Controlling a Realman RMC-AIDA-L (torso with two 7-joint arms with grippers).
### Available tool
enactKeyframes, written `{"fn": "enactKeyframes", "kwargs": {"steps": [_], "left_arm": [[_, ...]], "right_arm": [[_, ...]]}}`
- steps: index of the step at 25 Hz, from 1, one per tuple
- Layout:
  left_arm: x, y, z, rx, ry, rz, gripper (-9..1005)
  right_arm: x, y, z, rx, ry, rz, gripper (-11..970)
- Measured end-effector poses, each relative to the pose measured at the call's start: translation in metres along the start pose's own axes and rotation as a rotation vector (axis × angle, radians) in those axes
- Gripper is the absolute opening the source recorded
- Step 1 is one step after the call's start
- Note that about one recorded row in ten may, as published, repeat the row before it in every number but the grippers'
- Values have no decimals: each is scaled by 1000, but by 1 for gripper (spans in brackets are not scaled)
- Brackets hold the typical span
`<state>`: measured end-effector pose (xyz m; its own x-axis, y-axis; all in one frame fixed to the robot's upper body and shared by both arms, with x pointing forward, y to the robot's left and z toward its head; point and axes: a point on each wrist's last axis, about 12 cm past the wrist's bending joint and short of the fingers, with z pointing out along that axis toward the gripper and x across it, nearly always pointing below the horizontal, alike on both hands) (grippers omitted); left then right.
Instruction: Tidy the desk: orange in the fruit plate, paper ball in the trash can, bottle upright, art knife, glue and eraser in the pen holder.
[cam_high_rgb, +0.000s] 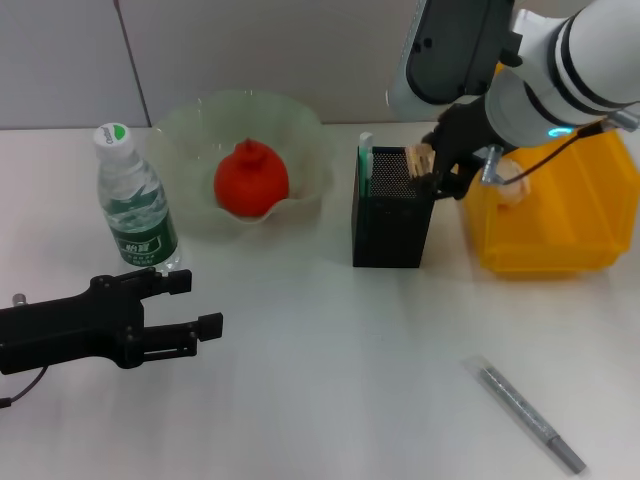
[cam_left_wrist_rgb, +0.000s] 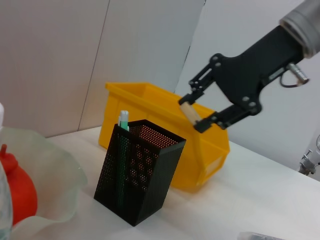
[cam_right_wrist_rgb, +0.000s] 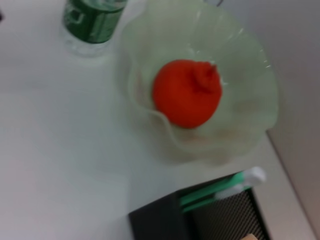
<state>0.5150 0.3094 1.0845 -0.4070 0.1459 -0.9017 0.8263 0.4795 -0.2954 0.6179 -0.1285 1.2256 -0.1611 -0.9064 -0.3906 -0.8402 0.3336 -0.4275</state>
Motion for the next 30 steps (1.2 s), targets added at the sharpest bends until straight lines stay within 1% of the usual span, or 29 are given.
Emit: {"fn": "enactKeyframes", "kwargs": {"steps": [3, 4, 6, 9, 13, 18, 25, 28, 29, 30], "left_arm": [[0, 0, 0, 0, 0, -1, 860], [1, 0, 0, 0, 0, -3, 860], [2, -1, 1, 3, 0, -9, 860], [3, -1, 0, 3, 0, -13, 860], [4, -1, 0, 2, 1, -16, 860], [6, -2, -1, 0, -1, -19, 860], [6, -2, -1, 3, -2, -19, 860], [6, -3, -1, 4, -3, -19, 860], [6, -3, -1, 4, -3, -19, 860], [6, -3, -2, 6, -3, -15, 860]], "right_arm": [[1, -5, 7, 29, -43, 27, 460], [1, -5, 12, 33, -59, 38, 460], [2, -5, 16, 35, -63, 41, 459], [4, -7, 29, 46, -70, 55, 459], [5, -8, 35, 57, -88, 69, 458], [5, -4, 41, 17, -124, 67, 533], [5, -3, 41, 14, -124, 68, 660], [4, -4, 34, 13, -128, 77, 715], [2, -4, 23, 8, -133, 87, 733], [2, -4, 23, 8, -133, 87, 741]]}}
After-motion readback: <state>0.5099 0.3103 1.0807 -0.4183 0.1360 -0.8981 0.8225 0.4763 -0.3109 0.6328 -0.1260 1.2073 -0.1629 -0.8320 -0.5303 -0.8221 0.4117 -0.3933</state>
